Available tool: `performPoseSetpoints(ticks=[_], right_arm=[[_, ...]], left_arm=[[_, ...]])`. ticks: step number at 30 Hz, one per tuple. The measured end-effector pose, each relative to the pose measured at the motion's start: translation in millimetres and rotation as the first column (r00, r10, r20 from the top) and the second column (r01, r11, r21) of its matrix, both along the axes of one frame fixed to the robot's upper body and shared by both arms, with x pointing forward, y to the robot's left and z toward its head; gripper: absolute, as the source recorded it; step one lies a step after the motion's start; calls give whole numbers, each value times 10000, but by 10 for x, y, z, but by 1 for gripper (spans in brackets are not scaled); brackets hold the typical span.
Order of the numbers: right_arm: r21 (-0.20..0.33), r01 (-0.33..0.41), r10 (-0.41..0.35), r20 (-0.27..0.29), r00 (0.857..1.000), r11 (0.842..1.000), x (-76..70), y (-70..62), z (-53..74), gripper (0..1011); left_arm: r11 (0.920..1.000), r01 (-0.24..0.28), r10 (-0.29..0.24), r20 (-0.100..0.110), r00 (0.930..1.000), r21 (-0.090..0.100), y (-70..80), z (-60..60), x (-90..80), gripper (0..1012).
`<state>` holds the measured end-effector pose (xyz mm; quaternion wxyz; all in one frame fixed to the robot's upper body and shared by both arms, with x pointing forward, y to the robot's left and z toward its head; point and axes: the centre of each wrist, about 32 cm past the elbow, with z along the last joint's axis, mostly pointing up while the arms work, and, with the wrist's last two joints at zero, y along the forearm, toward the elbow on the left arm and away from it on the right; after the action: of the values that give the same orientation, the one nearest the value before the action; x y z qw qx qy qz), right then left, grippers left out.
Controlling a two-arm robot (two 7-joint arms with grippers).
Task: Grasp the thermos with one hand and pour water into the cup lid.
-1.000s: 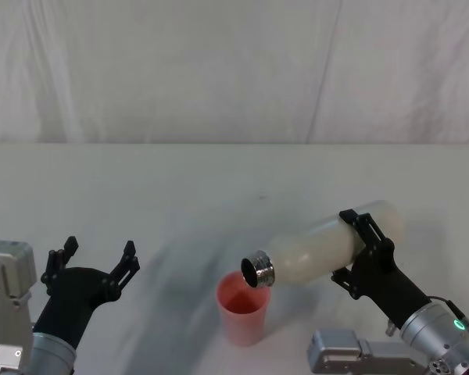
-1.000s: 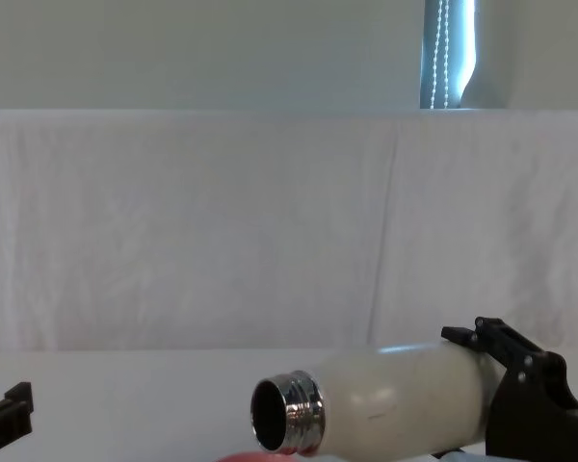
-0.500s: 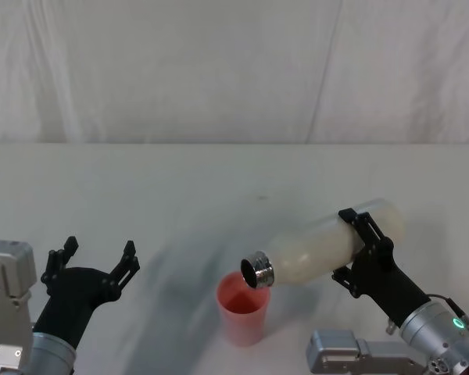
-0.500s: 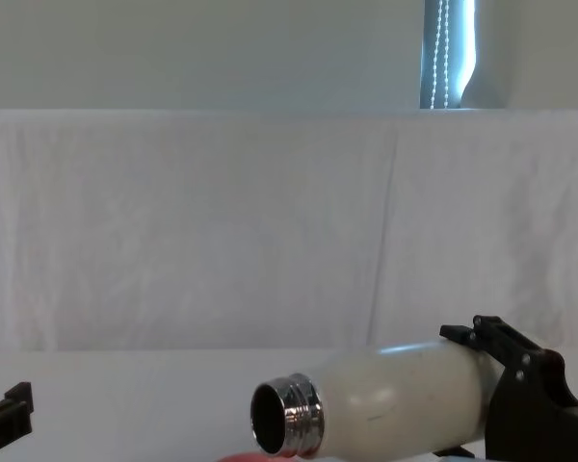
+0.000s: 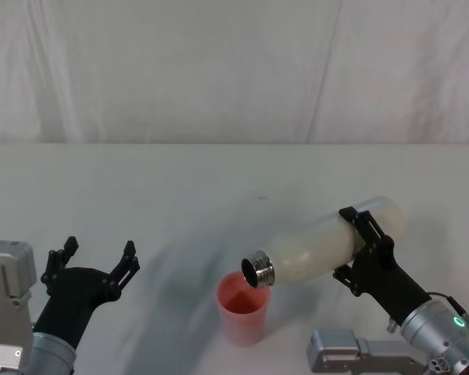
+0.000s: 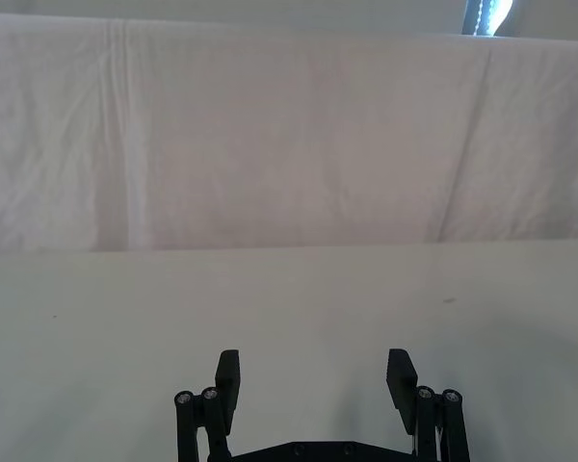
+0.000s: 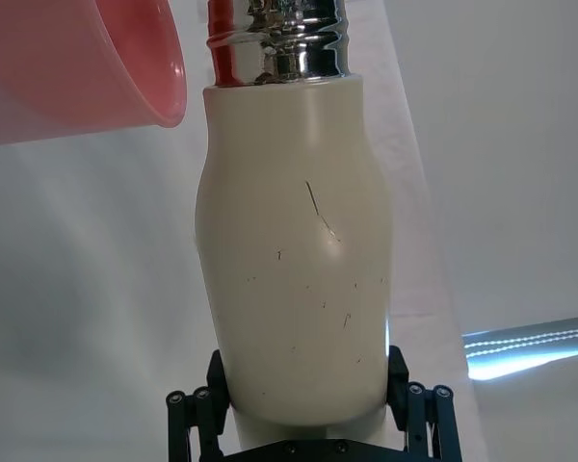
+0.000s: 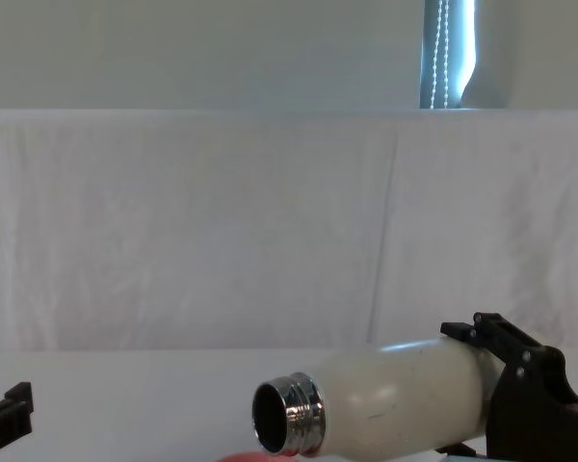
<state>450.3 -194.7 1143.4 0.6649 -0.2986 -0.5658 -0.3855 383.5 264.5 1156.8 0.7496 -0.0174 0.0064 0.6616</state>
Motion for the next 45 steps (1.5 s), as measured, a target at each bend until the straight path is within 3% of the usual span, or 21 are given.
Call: performPoseSetpoints(ticks=[45], right_arm=[[-197,-76,78,81,9999,9998,6,18,12,964]], left_arm=[[10000,0,0,0,10000,0,0,0,0,1001]])
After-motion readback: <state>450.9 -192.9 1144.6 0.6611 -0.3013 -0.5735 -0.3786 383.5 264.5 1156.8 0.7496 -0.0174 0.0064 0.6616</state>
